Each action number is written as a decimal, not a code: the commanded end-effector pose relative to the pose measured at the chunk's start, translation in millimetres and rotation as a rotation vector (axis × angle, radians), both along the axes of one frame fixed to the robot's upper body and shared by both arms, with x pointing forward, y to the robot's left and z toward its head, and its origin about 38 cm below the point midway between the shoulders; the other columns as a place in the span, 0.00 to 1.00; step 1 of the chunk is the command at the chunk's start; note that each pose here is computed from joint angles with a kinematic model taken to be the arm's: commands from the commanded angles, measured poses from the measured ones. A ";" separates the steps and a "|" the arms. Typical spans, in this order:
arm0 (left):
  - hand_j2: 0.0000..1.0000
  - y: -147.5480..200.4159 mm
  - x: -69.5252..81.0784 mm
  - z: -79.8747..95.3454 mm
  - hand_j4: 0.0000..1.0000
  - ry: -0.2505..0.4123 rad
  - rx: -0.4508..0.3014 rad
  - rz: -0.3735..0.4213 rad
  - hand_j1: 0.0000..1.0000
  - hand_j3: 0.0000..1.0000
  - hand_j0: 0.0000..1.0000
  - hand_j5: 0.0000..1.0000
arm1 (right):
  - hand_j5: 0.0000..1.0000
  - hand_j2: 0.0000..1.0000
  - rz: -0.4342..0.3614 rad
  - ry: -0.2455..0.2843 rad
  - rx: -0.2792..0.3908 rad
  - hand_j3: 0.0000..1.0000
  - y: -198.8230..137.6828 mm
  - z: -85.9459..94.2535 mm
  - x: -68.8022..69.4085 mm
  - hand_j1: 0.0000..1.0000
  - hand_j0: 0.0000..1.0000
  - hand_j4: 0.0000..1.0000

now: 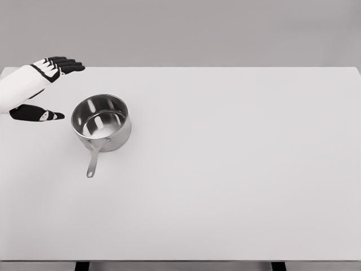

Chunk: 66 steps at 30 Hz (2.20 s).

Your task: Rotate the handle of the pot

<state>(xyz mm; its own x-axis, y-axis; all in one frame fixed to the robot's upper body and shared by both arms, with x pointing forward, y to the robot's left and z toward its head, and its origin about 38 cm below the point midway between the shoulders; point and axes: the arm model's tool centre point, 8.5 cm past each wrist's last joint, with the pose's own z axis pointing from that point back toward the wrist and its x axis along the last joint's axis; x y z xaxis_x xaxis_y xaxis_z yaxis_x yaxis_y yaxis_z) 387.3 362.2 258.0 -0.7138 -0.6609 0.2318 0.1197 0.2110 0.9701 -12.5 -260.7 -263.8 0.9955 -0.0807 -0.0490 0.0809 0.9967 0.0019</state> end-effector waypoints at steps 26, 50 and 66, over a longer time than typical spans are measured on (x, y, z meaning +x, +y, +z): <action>1.00 -77.6 -20.2 -12.3 1.00 0.001 0.040 -0.188 1.00 1.00 1.00 1.00 | 1.00 1.00 -0.003 0.006 -0.005 1.00 -0.5 0.1 -1.5 1.00 1.00 1.00; 1.00 -128.1 -16.1 -78.8 1.00 0.135 0.242 -0.249 1.00 1.00 1.00 1.00 | 1.00 1.00 -0.003 0.006 -0.007 1.00 -0.6 0.1 -1.5 1.00 1.00 1.00; 1.00 -111.8 -28.0 -76.1 1.00 0.139 0.288 -0.243 1.00 1.00 1.00 1.00 | 1.00 1.00 -0.003 0.006 -0.007 1.00 -0.6 0.1 -1.5 1.00 1.00 1.00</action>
